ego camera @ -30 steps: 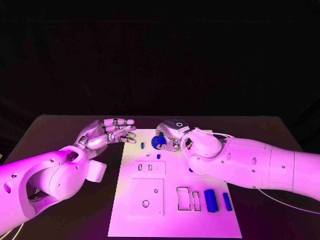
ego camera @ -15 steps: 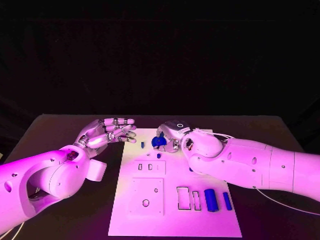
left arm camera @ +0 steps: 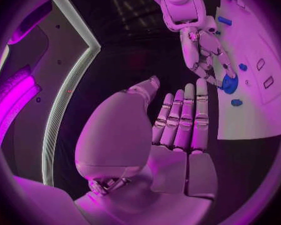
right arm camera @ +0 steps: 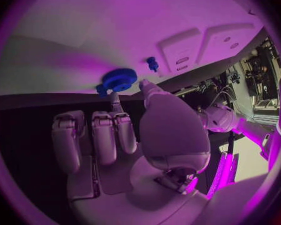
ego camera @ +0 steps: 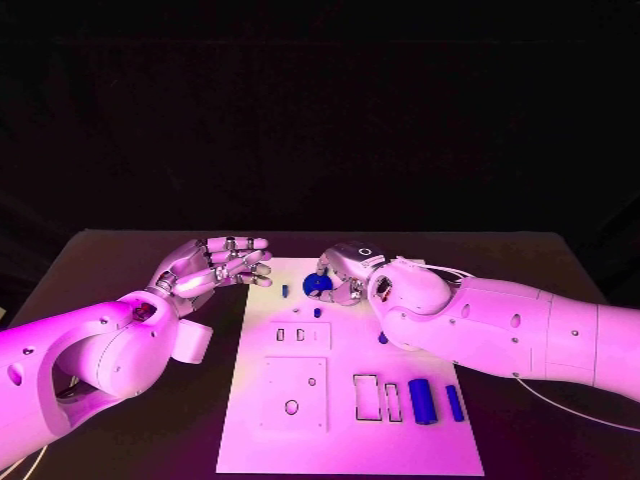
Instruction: Assemble the parts on the task board
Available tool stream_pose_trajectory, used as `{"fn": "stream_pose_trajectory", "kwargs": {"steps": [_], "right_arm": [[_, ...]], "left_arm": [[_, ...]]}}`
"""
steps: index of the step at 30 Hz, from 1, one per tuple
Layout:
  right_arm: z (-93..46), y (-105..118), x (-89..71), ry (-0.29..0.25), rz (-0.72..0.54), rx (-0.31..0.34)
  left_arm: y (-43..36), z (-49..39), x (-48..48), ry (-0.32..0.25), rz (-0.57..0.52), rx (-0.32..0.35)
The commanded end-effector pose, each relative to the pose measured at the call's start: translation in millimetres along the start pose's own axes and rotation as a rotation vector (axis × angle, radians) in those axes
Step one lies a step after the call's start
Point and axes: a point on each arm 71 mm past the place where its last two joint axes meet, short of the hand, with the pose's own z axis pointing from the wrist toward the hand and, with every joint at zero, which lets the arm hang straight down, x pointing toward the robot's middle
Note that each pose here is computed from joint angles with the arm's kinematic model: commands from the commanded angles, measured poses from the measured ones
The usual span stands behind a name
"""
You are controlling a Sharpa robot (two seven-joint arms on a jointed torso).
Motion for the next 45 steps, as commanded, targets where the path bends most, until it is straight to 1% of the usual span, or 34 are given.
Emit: {"fn": "stream_pose_trajectory", "kwargs": {"steps": [1,2,3,4,5,6,8,11,13,16,18,21,23,25,29,33,37,45], "right_arm": [[-5.4,-4,-5.2,-0.083,0.040,-0.010],[-6.5,-5,-6.8,-0.101,0.052,-0.014],[-8.9,-8,-10.0,-0.135,0.082,-0.026],[-10.2,-9,-11.6,-0.150,0.101,-0.031],[-13.3,-14,-15.2,-0.178,0.150,-0.036],[-15.8,-17,-17.8,-0.194,0.185,-0.035],[-21.4,-25,-23.6,-0.217,0.242,-0.035],[-29.8,-36,-32.2,-0.222,0.286,-0.026],[-35.6,-46,-38.0,-0.214,0.308,-0.011],[-46.8,-64,-46.5,-0.186,0.332,0.017],[-54.5,-76,-49.6,-0.151,0.339,0.028],[-66.5,-96,-50.7,-0.071,0.371,0.024],[-73.7,-107,-51.2,-0.039,0.391,0.025],[-80.1,-118,-51.9,-0.022,0.402,0.031],[-89.4,-137,-51.1,-0.007,0.402,0.054],[-93.5,-150,-46.0,0.006,0.390,0.076],[-96.6,-159,-37.2,0.024,0.374,0.093],[-99.8,-171,-21.9,0.046,0.352,0.119]], "left_arm": [[-1.0,0.4,1.1,0.015,-0.001,0.008],[-1.0,0.4,0.9,0.014,-0.001,0.008],[-1.0,0.3,0.4,0.013,-0.001,0.008],[-1.0,0.2,0.2,0.012,0.000,0.008],[-1.0,0.1,-0.4,0.011,0.000,0.007],[-1.0,0.0,-0.8,0.010,0.001,0.007],[-1.0,-0.1,-1.4,0.009,0.002,0.008],[-1.1,-0.2,-1.8,0.009,0.006,0.009],[-1.1,-0.2,-2.0,0.009,0.008,0.009],[-1.1,-0.4,-2.1,0.009,0.010,0.009],[-1.1,-0.4,-2.2,0.009,0.010,0.010],[-1.1,-0.3,-1.6,0.010,0.010,0.010],[-1.1,-0.1,-1.1,0.012,0.010,0.009],[-0.9,0.1,-0.8,0.013,0.009,0.008],[-0.8,0.3,-1.0,0.013,0.009,0.008],[-0.6,0.6,-1.4,0.012,0.010,0.008],[-0.4,0.7,-1.7,0.012,0.010,0.008],[-0.2,0.4,-3.5,0.008,0.011,0.007]]}}
